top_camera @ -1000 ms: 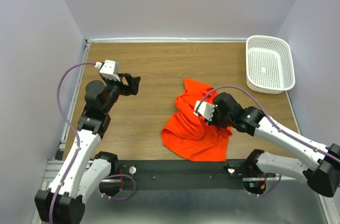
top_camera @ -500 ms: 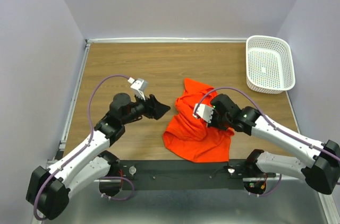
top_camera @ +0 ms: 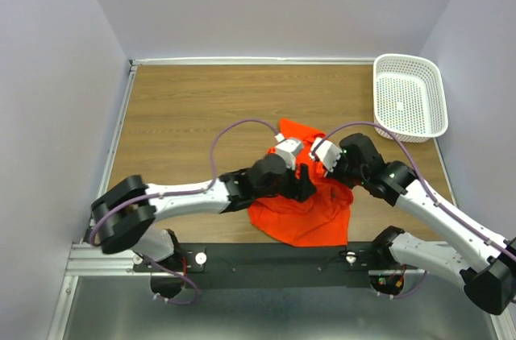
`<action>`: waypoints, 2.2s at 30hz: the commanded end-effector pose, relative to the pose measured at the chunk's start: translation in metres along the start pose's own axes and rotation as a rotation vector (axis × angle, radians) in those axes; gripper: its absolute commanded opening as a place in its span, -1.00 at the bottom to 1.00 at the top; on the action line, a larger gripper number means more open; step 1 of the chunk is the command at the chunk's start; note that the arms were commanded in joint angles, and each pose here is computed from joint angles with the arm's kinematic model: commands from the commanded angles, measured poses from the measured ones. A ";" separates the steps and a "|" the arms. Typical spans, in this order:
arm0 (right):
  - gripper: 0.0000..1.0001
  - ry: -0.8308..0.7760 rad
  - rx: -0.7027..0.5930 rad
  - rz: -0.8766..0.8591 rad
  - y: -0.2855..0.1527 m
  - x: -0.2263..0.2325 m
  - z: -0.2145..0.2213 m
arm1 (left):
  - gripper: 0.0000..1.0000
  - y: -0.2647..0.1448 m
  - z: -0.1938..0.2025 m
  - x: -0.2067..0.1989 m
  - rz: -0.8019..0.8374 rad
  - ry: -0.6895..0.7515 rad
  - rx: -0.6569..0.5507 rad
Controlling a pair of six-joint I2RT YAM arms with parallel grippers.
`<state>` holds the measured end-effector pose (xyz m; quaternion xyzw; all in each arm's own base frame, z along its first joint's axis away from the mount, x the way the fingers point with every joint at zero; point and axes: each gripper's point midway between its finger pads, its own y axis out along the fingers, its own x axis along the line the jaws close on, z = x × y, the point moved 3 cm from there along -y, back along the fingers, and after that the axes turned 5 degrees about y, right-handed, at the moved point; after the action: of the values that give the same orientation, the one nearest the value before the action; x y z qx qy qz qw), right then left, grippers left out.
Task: Fold and stack the t-shirts
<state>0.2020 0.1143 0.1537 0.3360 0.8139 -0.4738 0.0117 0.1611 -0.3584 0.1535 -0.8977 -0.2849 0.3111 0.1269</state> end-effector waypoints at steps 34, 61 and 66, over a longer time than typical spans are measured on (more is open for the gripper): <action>-0.99 0.277 -0.041 0.297 -0.021 -0.066 0.009 | -1.00 0.023 0.036 0.044 -0.808 0.317 0.041; 1.00 0.268 -0.022 0.237 -0.034 -0.062 0.026 | 0.35 -0.151 -0.218 0.214 -0.652 0.011 -0.405; 1.00 0.192 -0.211 -0.191 0.005 -0.031 -0.035 | 0.35 -0.131 -0.101 0.169 -0.331 -0.169 -0.337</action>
<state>0.2320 0.0634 0.1796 0.4521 0.7867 -0.4184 -0.0405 0.3294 -0.1199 0.2683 -0.7821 -0.5914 0.1965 -0.0036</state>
